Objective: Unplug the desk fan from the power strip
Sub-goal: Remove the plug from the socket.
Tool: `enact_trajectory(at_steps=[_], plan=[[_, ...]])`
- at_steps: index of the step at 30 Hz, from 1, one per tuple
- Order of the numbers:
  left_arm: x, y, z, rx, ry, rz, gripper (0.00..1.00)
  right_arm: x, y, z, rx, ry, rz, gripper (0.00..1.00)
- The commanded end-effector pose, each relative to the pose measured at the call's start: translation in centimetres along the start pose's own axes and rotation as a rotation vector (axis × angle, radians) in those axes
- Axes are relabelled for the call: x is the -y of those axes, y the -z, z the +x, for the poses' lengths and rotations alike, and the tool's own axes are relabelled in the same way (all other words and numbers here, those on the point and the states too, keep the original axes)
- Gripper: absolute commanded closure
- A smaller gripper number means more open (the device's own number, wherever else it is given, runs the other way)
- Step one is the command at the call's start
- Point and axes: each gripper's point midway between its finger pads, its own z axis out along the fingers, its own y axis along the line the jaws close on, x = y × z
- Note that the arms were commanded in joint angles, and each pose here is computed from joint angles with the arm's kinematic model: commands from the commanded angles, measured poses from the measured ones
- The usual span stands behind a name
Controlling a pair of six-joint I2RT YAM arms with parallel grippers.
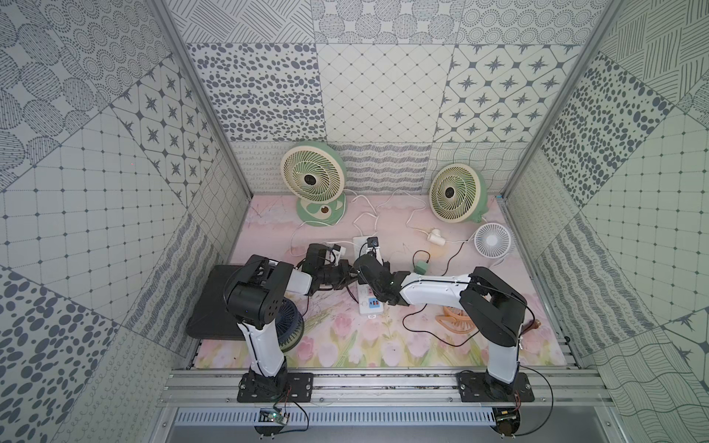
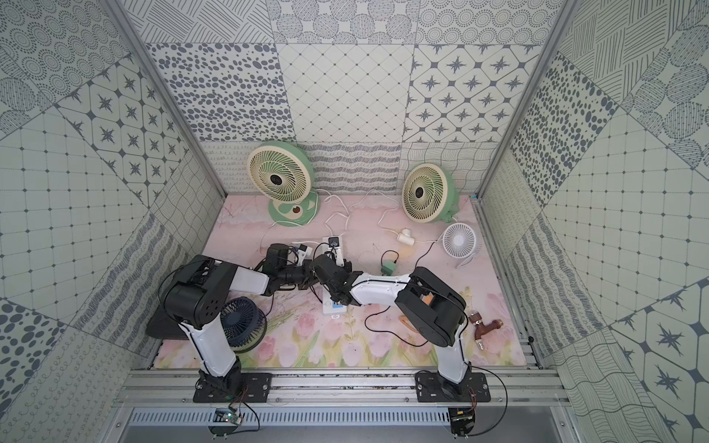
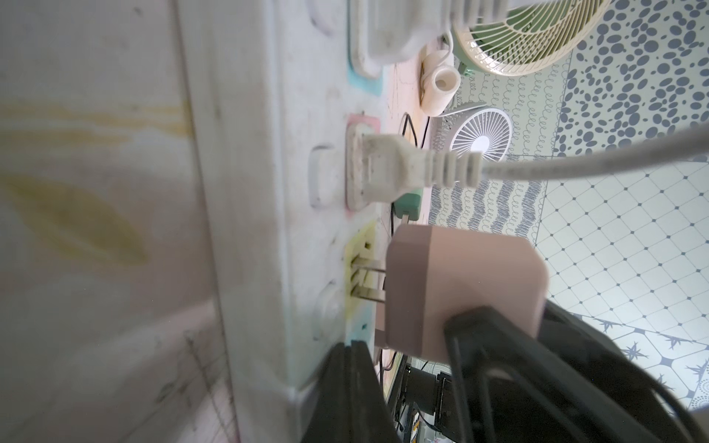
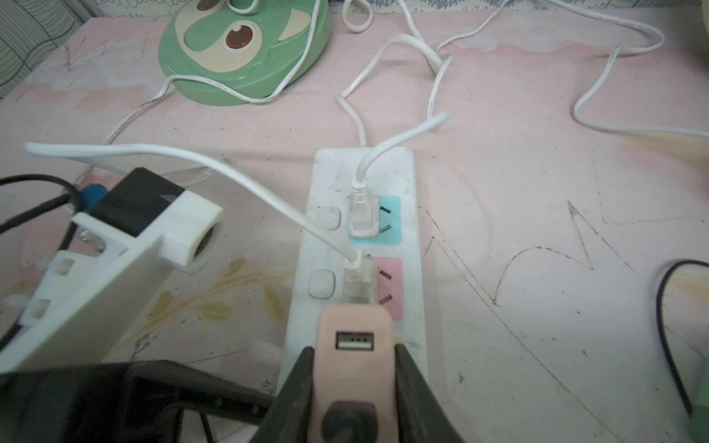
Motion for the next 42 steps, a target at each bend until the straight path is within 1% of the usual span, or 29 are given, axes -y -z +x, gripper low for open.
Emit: enact_trajectory(at_steps=[1,4,10,15,20,23,30,37,40,42], plan=[[-2.4,0.2,0.4,0.011,0.037,-0.094,1.00,0.2,0.6,-1.9,0.040,-0.039,-0.012,0.82],[-2.3,0.2,0.3,0.012,0.037,-0.094,1.00,0.9,0.4,-2.0,0.029,-0.093,-0.032,0.82],[-2.4,0.2,0.3,0.013,0.037,-0.094,1.00,-0.2,0.9,-2.3,0.034,-0.037,-0.030,0.82],[-2.2,0.4,0.2,0.015,0.033,-0.094,1.00,0.9,2.2,-3.7,0.057,-0.037,-0.032,0.82],[-1.4,1.7,-0.5,0.043,0.021,-0.085,1.00,1.2,3.8,-4.6,0.044,-0.006,-0.078,0.82],[-0.2,2.5,-0.7,0.055,-0.011,-0.072,1.00,0.5,4.9,-4.7,0.026,0.029,-0.146,0.82],[3.0,4.8,-1.2,0.110,-0.080,-0.049,1.00,-2.2,7.1,-2.8,-0.024,0.141,-0.324,0.83],[4.0,7.2,-2.2,0.192,-0.097,-0.069,1.00,-7.2,9.4,1.1,-0.132,0.298,-0.563,0.83],[4.2,7.8,-2.5,0.223,-0.100,-0.077,1.00,-9.2,9.6,3.4,-0.196,0.366,-0.627,0.83],[4.3,8.2,-2.8,0.247,-0.101,-0.083,1.00,-10.5,9.8,4.1,-0.215,0.383,-0.663,0.82]])
